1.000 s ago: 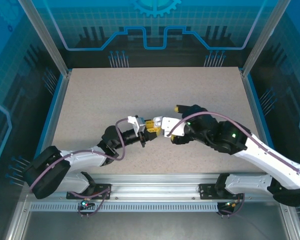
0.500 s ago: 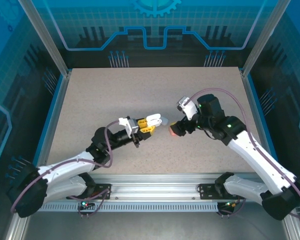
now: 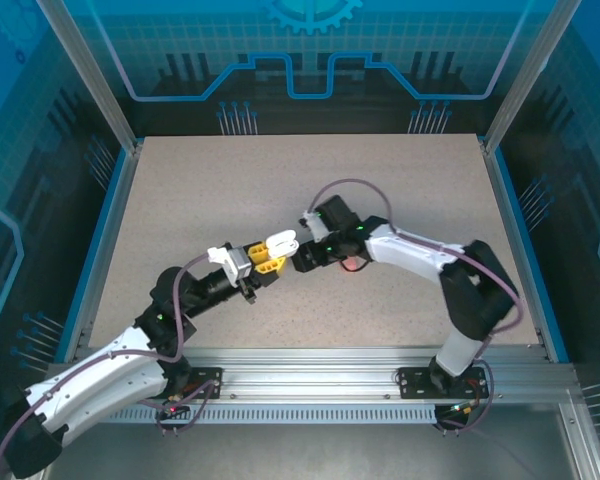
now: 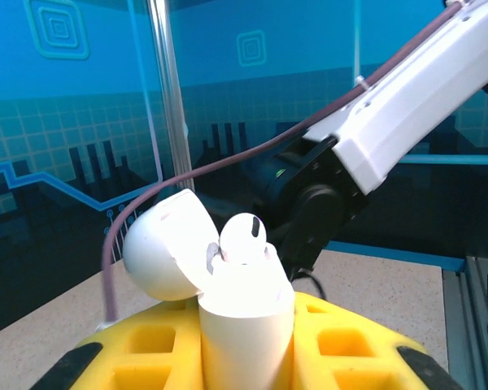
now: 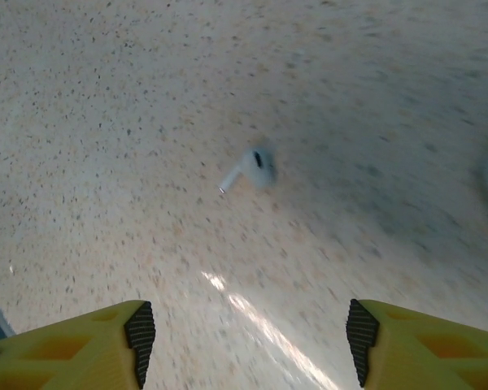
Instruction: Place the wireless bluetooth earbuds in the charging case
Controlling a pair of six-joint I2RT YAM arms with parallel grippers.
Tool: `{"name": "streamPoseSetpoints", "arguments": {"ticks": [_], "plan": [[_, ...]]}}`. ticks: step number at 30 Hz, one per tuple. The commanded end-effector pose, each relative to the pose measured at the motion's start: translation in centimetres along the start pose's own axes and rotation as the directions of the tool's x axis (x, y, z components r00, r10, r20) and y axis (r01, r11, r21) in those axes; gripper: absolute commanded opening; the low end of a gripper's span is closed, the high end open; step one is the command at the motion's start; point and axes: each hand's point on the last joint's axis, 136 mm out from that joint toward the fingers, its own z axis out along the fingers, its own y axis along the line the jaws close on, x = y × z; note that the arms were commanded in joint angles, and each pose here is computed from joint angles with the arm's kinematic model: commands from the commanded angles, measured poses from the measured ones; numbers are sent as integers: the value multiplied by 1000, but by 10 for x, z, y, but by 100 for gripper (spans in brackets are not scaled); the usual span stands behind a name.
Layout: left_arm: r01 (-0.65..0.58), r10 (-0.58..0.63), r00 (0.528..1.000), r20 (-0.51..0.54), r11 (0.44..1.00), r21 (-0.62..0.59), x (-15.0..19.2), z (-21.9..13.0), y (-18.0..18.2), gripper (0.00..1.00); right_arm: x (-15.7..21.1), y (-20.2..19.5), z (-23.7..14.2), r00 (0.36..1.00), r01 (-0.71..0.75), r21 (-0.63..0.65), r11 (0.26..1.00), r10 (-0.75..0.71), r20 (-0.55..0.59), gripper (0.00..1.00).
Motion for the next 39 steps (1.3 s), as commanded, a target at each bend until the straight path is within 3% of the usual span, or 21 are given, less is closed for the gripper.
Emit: {"name": "streamPoseSetpoints", "arguments": {"ticks": [1, 6, 15, 39], "plan": [[-14, 13, 1000, -25, 1000, -26, 4, -3, 3, 0, -21, 17, 20, 998, 51, -15, 999, -51, 24, 64], [-11, 11, 1000, -25, 1000, -24, 4, -4, 3, 0, -28, 12, 51, 996, 88, 24, 996, -87, -14, 56], [-10, 10, 999, -32, 1000, -26, 7, -4, 3, 0, -21, 5, 82, 989, 124, 67, 990, -118, -89, 51], [-12, 10, 999, -49, 1000, -27, 12, 0, 4, 0, 1, 12, 90, 980, 91, 1, 996, -89, -177, 39]]}}
